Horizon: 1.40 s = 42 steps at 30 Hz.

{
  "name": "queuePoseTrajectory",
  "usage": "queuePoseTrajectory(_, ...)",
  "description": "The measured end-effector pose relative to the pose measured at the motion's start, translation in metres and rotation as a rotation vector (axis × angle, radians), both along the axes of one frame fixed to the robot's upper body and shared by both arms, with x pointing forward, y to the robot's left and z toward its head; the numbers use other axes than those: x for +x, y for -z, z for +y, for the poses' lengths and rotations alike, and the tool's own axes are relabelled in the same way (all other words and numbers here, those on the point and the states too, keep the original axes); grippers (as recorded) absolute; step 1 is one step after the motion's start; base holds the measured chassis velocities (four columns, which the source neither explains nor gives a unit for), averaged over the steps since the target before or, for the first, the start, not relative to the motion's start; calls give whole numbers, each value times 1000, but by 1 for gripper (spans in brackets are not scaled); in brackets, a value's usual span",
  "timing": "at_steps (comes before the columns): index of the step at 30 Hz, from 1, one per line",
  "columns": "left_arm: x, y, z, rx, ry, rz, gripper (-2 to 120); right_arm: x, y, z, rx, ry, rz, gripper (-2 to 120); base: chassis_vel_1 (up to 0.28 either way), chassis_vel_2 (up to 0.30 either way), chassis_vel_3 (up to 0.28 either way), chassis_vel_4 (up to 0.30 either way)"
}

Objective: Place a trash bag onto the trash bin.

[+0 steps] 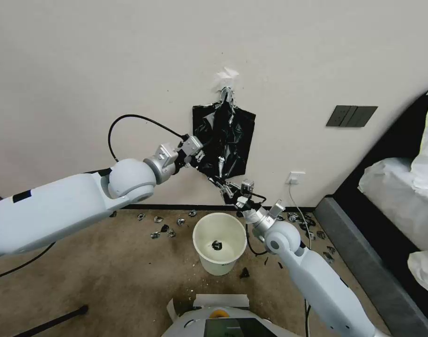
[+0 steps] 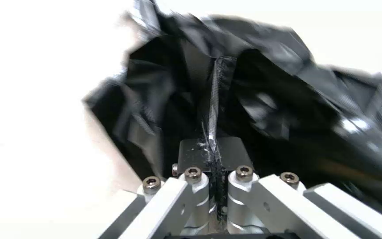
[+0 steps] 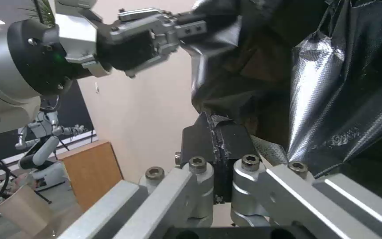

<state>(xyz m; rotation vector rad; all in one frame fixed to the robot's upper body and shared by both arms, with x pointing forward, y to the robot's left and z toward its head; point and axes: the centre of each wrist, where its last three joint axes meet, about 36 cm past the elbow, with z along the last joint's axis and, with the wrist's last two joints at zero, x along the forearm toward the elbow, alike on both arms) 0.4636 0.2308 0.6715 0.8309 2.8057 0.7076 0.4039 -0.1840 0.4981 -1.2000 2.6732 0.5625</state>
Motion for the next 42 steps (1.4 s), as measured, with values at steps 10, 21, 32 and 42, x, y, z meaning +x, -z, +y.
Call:
queuePoseTrajectory(10, -8, -6, 10, -202, -7, -9, 0, -36, -23, -21, -174, 132, -3, 18, 0, 0, 0, 0)
queuePoseTrajectory(21, -15, -2, 11, -254, 13, -6, 0, -66, -78, -45, -340, 232, -44, 58, 0, 0, 0, 0)
queuePoseTrajectory(32, -25, 1, 16, -278, 34, -9, 0, -21, -176, -14, -583, 188, -94, 97, 0, 0, 0, 0)
queuePoseTrajectory(42, -32, -3, 12, -295, 65, -26, 0, 9, -203, 15, -763, 263, -86, 100, 0, 0, 0, 0)
